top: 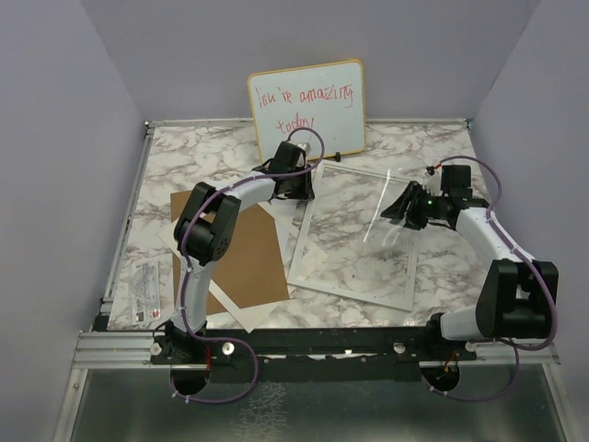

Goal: Put the photo into the frame
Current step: Place the photo frame item in the photo frame.

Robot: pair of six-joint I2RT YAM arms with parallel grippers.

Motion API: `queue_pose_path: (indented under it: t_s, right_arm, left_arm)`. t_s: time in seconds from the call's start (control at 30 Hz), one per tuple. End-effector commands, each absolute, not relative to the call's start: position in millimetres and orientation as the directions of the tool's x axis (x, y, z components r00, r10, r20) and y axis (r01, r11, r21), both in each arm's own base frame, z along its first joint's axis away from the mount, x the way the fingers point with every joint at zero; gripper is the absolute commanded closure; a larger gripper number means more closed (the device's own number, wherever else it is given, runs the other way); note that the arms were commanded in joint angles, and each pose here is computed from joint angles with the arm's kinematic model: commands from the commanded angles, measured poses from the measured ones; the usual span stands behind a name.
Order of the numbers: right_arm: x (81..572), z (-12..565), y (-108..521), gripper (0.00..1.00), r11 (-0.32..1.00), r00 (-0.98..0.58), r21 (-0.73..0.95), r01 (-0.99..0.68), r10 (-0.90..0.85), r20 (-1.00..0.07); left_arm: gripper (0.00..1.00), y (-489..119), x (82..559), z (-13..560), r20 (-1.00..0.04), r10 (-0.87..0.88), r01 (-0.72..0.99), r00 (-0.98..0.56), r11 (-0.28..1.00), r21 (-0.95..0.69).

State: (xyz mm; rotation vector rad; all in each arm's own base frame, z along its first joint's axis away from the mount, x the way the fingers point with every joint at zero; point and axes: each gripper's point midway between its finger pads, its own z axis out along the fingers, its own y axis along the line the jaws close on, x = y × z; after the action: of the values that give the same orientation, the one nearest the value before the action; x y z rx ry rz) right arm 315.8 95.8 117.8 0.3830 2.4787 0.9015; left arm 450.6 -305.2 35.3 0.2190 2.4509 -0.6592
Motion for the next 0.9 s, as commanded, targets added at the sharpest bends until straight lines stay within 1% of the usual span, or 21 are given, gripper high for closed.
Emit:
queue_pose_path:
  t_s: [0.0, 0.07, 0.1, 0.13, 0.3, 0.43, 0.53, 0.67, 0.77, 0.87]
  right_arm:
    - [337, 129, 96, 0.62, 0.713, -0.797, 0.692, 0.112, 0.480, -0.366]
    - [339, 126, 88, 0.75, 0.741, -0.795, 0.655, 0.151, 0.485, -0.365]
    - [339, 125, 82, 0.79, 0.760, -0.790, 0.627, 0.173, 0.487, -0.372]
    - [339, 125, 77, 0.80, 0.777, -0.787, 0.600, 0.191, 0.486, -0.379]
    - [332, 126, 65, 0.80, 0.818, -0.780, 0.536, 0.207, 0.469, -0.414]
    - [324, 121, 74, 0.90, 0.808, -0.817, 0.561, 0.180, 0.440, -0.371]
    - [322, 133, 84, 0.94, 0.770, -0.821, 0.613, 0.177, 0.459, -0.340]
    - [326, 163, 89, 0.98, 0.734, -0.805, 0.650, 0.195, 0.499, -0.321]
    - [328, 185, 92, 0.99, 0.714, -0.797, 0.676, 0.183, 0.511, -0.323]
    - [323, 191, 98, 0.99, 0.700, -0.810, 0.698, 0.152, 0.492, -0.318]
  left_arm:
    - [0.68, -251, 427, -35, -0.434, 0.060, 0.184, -0.899, 0.950, -0.251]
    - [0.68, -250, 427, -36, -0.434, 0.061, 0.183, -0.899, 0.952, -0.245]
    - [0.68, -249, 428, -36, -0.435, 0.060, 0.180, -0.898, 0.954, -0.241]
    - [0.68, -248, 428, -34, -0.439, 0.060, 0.179, -0.897, 0.955, -0.234]
    - [0.57, -251, 438, -8, -0.490, 0.063, 0.204, -0.869, 0.949, -0.240]
    - [0.55, -260, 443, -4, -0.493, 0.065, 0.223, -0.868, 0.937, -0.269]
    - [0.56, -263, 447, -6, -0.486, 0.058, 0.219, -0.872, 0.934, -0.282]
    - [0.62, -269, 451, -8, -0.478, 0.056, 0.229, -0.876, 0.922, -0.311]
    - [0.66, -273, 451, -10, -0.471, 0.060, 0.238, -0.880, 0.914, -0.328]
    - [0.67, -276, 450, -12, -0.462, 0.064, 0.247, -0.885, 0.905, -0.346]
